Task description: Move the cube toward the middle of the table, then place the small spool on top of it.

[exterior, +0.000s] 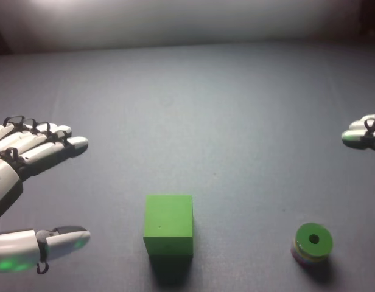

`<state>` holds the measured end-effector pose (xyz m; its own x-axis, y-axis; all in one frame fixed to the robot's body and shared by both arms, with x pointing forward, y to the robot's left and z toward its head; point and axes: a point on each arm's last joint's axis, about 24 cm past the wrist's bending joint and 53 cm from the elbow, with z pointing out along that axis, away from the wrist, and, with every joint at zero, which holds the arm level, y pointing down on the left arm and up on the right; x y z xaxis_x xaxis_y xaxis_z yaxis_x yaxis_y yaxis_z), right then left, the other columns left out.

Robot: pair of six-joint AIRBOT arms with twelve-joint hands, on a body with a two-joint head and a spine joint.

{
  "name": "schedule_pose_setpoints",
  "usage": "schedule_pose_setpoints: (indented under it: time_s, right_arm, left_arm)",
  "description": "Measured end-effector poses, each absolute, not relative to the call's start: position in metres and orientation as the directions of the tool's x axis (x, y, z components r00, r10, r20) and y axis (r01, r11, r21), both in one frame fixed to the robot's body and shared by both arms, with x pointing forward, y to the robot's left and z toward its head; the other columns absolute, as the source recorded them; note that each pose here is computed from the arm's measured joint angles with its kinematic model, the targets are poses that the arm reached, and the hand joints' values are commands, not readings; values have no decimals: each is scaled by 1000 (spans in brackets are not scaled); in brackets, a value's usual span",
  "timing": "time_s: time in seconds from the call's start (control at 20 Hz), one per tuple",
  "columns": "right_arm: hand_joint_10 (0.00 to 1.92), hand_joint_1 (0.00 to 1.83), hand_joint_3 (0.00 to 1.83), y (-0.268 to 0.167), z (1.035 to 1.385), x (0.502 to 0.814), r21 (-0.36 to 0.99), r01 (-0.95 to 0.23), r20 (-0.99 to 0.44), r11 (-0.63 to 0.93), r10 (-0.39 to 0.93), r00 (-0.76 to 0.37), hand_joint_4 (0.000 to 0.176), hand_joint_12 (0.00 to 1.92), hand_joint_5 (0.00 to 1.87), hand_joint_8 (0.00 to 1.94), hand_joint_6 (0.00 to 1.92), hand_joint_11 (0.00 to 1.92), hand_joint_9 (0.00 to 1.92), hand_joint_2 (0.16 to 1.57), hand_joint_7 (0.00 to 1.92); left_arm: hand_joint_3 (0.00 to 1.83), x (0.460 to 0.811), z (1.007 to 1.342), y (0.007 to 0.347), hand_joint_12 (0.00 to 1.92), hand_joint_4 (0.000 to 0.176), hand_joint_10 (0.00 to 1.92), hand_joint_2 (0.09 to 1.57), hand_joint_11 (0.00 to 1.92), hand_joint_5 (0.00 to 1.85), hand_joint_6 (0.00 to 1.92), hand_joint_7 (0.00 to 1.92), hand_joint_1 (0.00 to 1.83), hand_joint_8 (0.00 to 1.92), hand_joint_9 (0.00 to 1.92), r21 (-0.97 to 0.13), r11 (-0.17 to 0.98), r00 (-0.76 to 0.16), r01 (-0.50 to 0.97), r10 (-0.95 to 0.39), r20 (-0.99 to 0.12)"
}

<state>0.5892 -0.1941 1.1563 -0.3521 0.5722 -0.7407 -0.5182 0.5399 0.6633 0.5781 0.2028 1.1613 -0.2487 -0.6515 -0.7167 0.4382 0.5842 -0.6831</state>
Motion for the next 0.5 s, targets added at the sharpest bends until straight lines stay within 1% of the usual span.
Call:
schedule_pose_setpoints:
  time_s: [0.05, 0.1, 0.15, 0.2, 0.25, 0.3, 0.35, 0.4, 0.45, 0.5]
  right_arm:
    - [0, 349, 1, -194, 1156, 589, 663, -519, -741, 540, 571, -353, 14, 775, 374, 0, 0, 16, 250, 1296, 250]
    - [0, 342, 1, -194, 1157, 589, 663, -520, -741, 539, 572, -352, 14, 768, 359, 0, 0, 2, 224, 1294, 229]
    - [6, 349, 1, -194, 1157, 589, 662, -521, -742, 539, 571, -351, 0, 772, 361, 4, 1, 6, 236, 1296, 237]
    - [3, 338, 4, -194, 1156, 589, 662, -521, -742, 539, 571, -351, 0, 747, 350, 3, 1, 0, 229, 1306, 239]
    - [8, 339, 4, -194, 1155, 590, 661, -521, -742, 540, 571, -351, 0, 665, 337, 2, 3, 0, 203, 1314, 242]
    - [5, 345, 4, -193, 1154, 590, 666, -517, -738, 538, 574, -354, 0, 634, 333, 1, 1, 0, 196, 1324, 242]
    - [9, 340, 4, -193, 1153, 590, 667, -516, -738, 538, 573, -357, 0, 630, 338, 4, 3, 14, 208, 1328, 252]
    - [6, 337, 2, -192, 1152, 590, 667, -516, -739, 538, 570, -359, 0, 622, 344, 5, 5, 6, 203, 1326, 256]
    - [4, 350, 3, -192, 1151, 590, 665, -516, -740, 540, 568, -360, 0, 619, 347, 5, 4, 2, 203, 1329, 260]
    - [5, 375, 3, -192, 1151, 590, 667, -515, -739, 539, 570, -360, 0, 619, 350, 4, 4, 8, 209, 1336, 261]
  left_arm:
    - [1, 578, 1161, 202, 586, 76, 3, 982, 0, 340, 1, 228, 450, 1, 214, -682, 584, -251, 441, -650, -718]
    - [0, 577, 1161, 201, 579, 95, 3, 973, 0, 323, 0, 220, 446, 0, 214, -681, 583, -254, 443, -647, -719]
    - [0, 577, 1159, 198, 536, 110, 1, 956, 0, 290, 0, 207, 472, 0, 201, -672, 586, -266, 454, -631, -729]
    - [0, 578, 1157, 195, 528, 132, 6, 928, 0, 274, 0, 216, 495, 4, 214, -672, 585, -280, 455, -622, -731]
    - [0, 579, 1157, 190, 336, 152, 12, 888, 0, 245, 4, 184, 507, 9, 176, -668, 584, -292, 462, -611, -736]
    - [0, 579, 1159, 182, 253, 152, 11, 861, 0, 250, 4, 190, 523, 6, 187, -658, 575, -307, 486, -593, -745]
    - [0, 580, 1161, 176, 196, 167, 4, 836, 0, 238, 0, 170, 571, 1, 175, -658, 565, -313, 498, -590, -744]
    - [0, 582, 1165, 166, 243, 174, 1, 810, 0, 209, 0, 159, 583, 1, 186, -655, 544, -324, 524, -584, -745]
    - [1, 582, 1165, 155, 355, 176, 1, 796, 0, 194, 0, 152, 602, 1, 196, -652, 529, -337, 544, -573, -747]
    - [3, 583, 1166, 143, 583, 176, 0, 783, 0, 165, 0, 148, 624, 0, 220, -656, 502, -357, 564, -568, -741]
